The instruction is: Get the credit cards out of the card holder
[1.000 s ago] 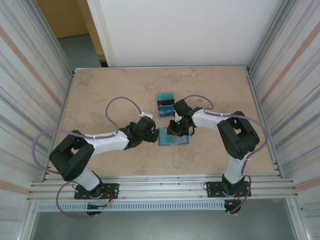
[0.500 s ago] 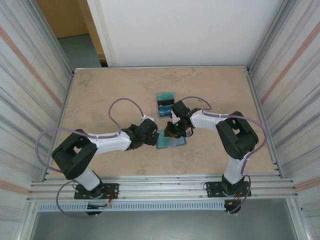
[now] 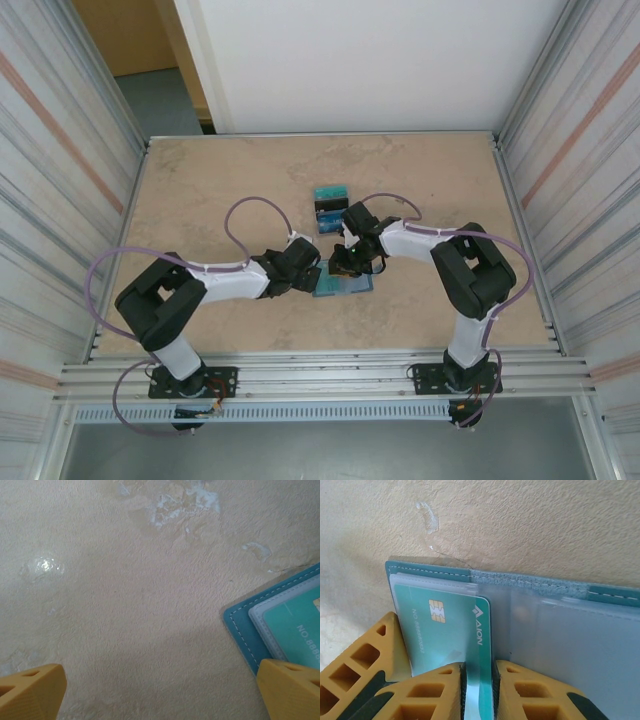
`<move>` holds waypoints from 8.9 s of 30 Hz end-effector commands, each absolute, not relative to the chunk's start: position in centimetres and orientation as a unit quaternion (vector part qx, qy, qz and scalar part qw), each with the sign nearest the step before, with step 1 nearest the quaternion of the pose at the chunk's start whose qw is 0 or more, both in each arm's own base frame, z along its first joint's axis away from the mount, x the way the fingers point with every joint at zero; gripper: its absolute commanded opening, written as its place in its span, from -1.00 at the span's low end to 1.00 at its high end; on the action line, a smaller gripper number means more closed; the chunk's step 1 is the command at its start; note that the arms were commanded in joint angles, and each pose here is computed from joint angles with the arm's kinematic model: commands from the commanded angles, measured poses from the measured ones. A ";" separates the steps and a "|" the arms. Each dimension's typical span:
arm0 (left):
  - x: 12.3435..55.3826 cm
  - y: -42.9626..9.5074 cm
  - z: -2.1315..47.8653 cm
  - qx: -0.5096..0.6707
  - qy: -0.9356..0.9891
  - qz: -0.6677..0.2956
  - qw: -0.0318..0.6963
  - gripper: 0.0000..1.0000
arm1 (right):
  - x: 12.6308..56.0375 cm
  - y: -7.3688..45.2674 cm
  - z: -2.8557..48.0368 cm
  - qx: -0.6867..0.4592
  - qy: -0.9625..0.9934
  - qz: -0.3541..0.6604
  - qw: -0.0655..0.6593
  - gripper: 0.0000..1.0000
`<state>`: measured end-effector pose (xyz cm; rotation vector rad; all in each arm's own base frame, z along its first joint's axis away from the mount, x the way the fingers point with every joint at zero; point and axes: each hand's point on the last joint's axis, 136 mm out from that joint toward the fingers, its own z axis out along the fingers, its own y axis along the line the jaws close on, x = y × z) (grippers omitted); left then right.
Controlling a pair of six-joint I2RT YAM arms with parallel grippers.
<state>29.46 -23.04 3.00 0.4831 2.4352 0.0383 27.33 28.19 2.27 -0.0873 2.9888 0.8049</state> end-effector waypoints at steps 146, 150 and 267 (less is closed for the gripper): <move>29.2 -23.7 1.8 0.224 0.936 0.046 0.267 0.97 | 28.1 24.8 3.4 0.054 0.906 0.419 0.008 -1.00; 29.3 -23.8 1.9 0.225 0.936 0.045 0.268 0.97 | 28.2 24.6 3.7 0.053 0.908 0.416 0.012 -1.00; 21.0 -32.1 24.7 0.562 0.630 -0.446 0.298 -1.00 | 20.9 27.3 25.6 -0.403 0.772 0.426 0.244 -0.88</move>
